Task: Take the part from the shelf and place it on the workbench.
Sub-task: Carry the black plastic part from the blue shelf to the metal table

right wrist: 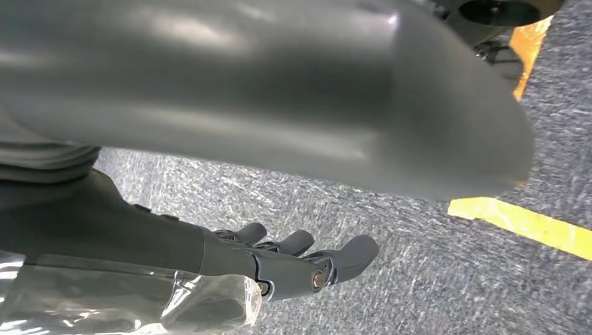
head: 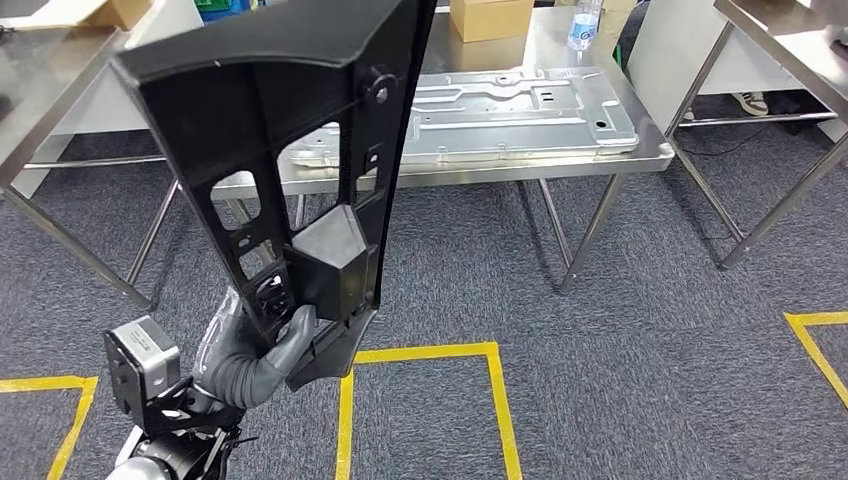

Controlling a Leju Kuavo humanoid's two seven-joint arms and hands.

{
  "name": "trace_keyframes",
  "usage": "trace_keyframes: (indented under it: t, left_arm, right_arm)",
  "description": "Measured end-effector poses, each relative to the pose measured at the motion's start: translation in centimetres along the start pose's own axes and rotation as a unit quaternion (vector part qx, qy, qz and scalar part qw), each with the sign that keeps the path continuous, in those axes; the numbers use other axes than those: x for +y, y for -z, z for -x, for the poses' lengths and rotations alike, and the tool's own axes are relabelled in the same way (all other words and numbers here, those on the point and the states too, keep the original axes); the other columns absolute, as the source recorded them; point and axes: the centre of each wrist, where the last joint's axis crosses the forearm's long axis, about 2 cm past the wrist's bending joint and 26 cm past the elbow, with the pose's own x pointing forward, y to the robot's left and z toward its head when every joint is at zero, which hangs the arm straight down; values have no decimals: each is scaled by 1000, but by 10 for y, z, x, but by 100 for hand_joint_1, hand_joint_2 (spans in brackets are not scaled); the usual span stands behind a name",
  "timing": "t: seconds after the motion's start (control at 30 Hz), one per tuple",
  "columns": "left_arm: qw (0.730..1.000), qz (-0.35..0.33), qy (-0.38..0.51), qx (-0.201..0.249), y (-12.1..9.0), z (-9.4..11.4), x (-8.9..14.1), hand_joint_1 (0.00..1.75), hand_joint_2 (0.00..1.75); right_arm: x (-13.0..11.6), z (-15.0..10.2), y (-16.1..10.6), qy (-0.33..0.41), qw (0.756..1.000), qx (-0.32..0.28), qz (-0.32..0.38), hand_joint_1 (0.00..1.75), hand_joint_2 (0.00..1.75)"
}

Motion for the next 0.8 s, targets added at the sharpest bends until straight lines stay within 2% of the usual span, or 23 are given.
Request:
trace_keyframes:
  t: [0.23, 0.5, 0.8]
  left_arm:
    - [1000, -3, 2, 15, -7, -4, 3, 175, 175]
    - [1000, 4, 0, 11, -9, -11, 4, 175, 175]
    - [997, 66, -31, -25, 9, -5, -10, 175, 175]
  right_arm:
    - [8, -2, -2, -6, 1000, 12, -17, 0, 0]
    - [17, -7, -3, 5, 999, 10, -33, 0, 0]
    - [6, -2, -1, 30, 999, 22, -36, 0, 0]
